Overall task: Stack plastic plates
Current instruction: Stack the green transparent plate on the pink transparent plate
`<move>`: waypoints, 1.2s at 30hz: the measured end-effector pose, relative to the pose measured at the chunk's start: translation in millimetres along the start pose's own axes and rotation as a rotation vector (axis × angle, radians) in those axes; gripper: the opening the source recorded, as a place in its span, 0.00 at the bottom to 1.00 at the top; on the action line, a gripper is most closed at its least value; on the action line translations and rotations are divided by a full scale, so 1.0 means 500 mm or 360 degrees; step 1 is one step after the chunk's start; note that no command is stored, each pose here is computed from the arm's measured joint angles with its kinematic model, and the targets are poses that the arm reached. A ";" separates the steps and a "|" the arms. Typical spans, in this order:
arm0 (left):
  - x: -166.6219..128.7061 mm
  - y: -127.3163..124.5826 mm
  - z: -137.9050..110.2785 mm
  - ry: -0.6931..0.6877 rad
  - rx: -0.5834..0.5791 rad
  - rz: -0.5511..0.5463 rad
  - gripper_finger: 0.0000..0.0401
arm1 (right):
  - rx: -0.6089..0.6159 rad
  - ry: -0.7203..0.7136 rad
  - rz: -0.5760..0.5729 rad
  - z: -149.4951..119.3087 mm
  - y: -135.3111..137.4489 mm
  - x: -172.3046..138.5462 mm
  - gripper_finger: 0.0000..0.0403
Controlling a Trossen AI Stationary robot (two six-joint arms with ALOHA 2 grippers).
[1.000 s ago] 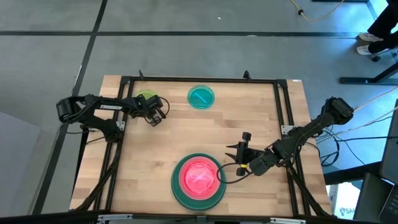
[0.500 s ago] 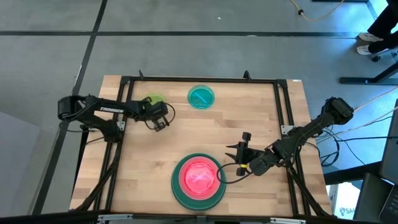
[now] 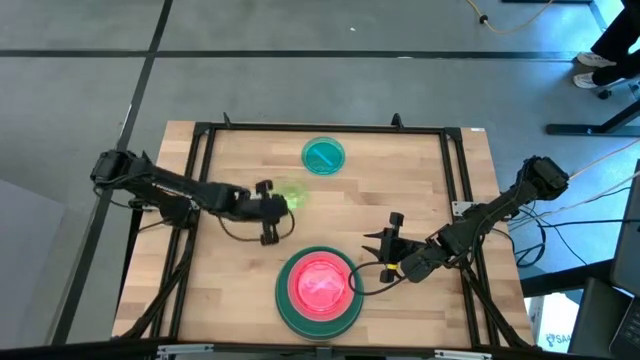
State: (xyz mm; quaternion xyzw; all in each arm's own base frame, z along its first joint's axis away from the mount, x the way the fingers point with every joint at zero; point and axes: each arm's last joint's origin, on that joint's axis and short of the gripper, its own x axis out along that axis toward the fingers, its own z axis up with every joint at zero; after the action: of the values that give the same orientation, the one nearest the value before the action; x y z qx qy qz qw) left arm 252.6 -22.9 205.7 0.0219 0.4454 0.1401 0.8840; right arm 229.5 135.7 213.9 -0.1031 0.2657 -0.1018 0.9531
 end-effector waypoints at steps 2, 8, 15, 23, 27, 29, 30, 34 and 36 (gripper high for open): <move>-0.019 -0.028 0.013 -0.0065 0.0052 -0.0066 0.01 | 0.0001 0.0000 0.0000 0.000 0.000 0.000 0.32; -0.064 -0.100 0.031 -0.0262 0.0165 -0.0293 0.01 | 0.0002 0.0000 0.0001 0.000 0.000 0.000 0.32; -0.106 -0.167 0.040 -0.0561 0.0262 -0.0542 0.01 | 0.0012 -0.0001 0.0002 0.000 0.000 0.000 0.32; -0.120 -0.239 0.040 -0.0778 0.0281 -0.0695 0.01 | 0.0071 0.0020 0.0008 -0.007 0.010 0.012 0.32; -0.098 -0.275 0.024 -0.0744 0.0308 -0.0730 0.01 | 0.0119 -0.0006 0.0080 -0.008 0.027 0.026 0.32; -0.088 -0.294 0.015 -0.0734 0.0335 -0.0747 0.01 | 0.0139 -0.0016 0.0151 -0.007 0.036 0.032 0.32; -0.082 -0.303 0.010 -0.0731 0.0354 -0.0755 0.01 | 0.0149 -0.0023 0.0174 -0.006 0.039 0.034 0.32; -0.062 -0.332 -0.007 -0.0714 0.0443 -0.0787 0.01 | 0.0186 -0.0041 0.0204 -0.005 0.045 0.039 0.32; -0.049 -0.341 -0.017 -0.0686 0.0495 -0.0774 0.01 | 0.0207 -0.0036 0.0207 -0.007 0.048 0.042 0.32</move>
State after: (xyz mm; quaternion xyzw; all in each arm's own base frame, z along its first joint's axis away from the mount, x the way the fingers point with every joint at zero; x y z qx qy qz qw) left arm 271.0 -194.1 192.0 0.0785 0.2570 -0.1516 0.9512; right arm 248.6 152.7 194.6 -0.0246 0.2539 -0.0557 0.9653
